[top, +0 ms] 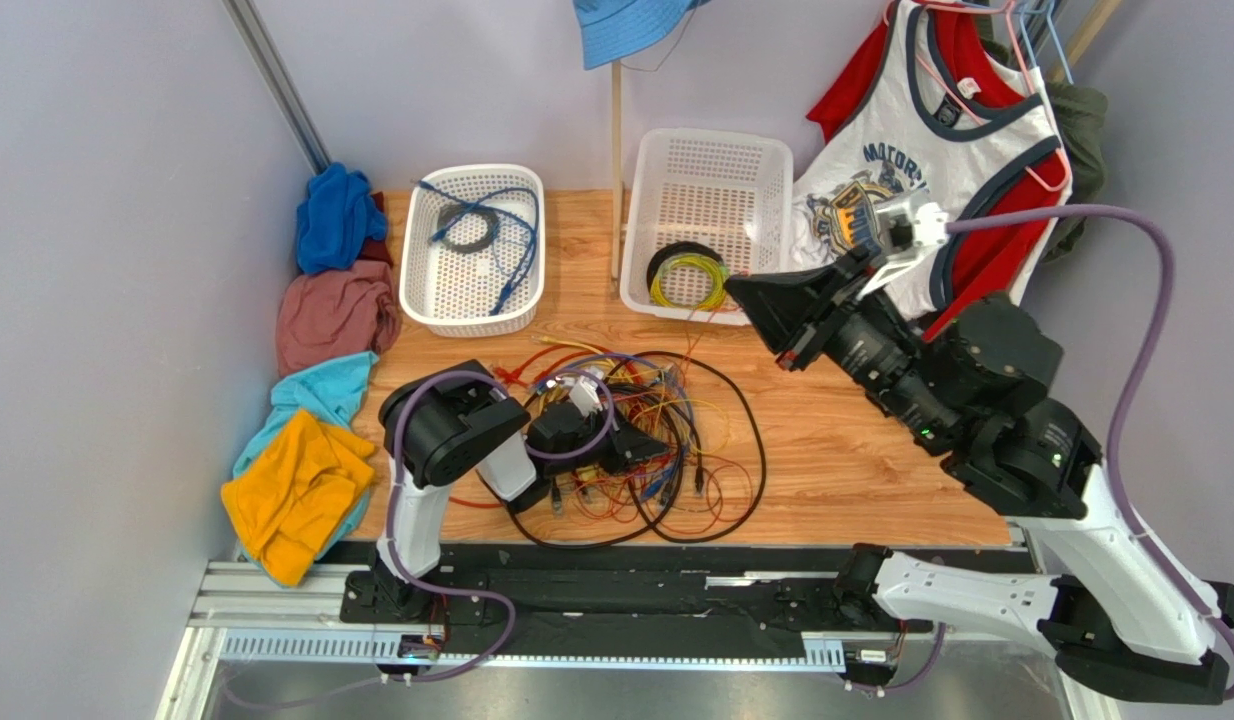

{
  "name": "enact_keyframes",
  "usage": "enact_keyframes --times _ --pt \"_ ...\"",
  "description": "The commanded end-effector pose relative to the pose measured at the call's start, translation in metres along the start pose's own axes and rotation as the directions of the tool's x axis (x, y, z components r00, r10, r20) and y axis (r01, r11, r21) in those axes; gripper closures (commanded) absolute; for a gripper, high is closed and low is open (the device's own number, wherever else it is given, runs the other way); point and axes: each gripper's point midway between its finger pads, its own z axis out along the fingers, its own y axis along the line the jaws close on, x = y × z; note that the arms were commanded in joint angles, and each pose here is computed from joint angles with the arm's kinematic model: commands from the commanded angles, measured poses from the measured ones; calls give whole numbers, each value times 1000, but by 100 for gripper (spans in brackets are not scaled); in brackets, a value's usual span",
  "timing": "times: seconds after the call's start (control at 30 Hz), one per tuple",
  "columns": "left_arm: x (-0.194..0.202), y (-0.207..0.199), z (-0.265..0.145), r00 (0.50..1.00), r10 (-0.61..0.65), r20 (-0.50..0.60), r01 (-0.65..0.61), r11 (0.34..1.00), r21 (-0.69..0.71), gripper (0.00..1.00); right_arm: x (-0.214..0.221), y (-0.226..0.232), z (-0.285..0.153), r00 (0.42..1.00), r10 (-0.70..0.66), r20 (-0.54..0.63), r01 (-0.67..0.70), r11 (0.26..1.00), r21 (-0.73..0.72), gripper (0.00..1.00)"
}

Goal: Untangle the cables

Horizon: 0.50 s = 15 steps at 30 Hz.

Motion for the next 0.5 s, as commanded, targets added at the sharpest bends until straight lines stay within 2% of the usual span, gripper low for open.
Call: enact_keyframes --times 0.0,0.2,0.33,0.43,0.47 --pt "22 61 -24 997 -17 -73 -1 970 -241 100 -68 0 -17 978 -46 202 40 999 36 100" --pt "9 39 -30 995 73 -61 -86 967 -242 100 -117 -4 -28 939 -116 325 84 990 110 100" --pt "1 23 -36 990 128 -54 -137 964 -229 100 -140 -2 -23 917 -169 362 123 982 146 100" --pt "-5 6 -40 982 181 -58 -189 958 -216 100 -136 -6 -4 920 -225 320 167 966 199 100" --pt "-6 3 -45 979 194 -64 -204 951 -234 94 -131 -8 3 924 -239 299 180 961 212 100"
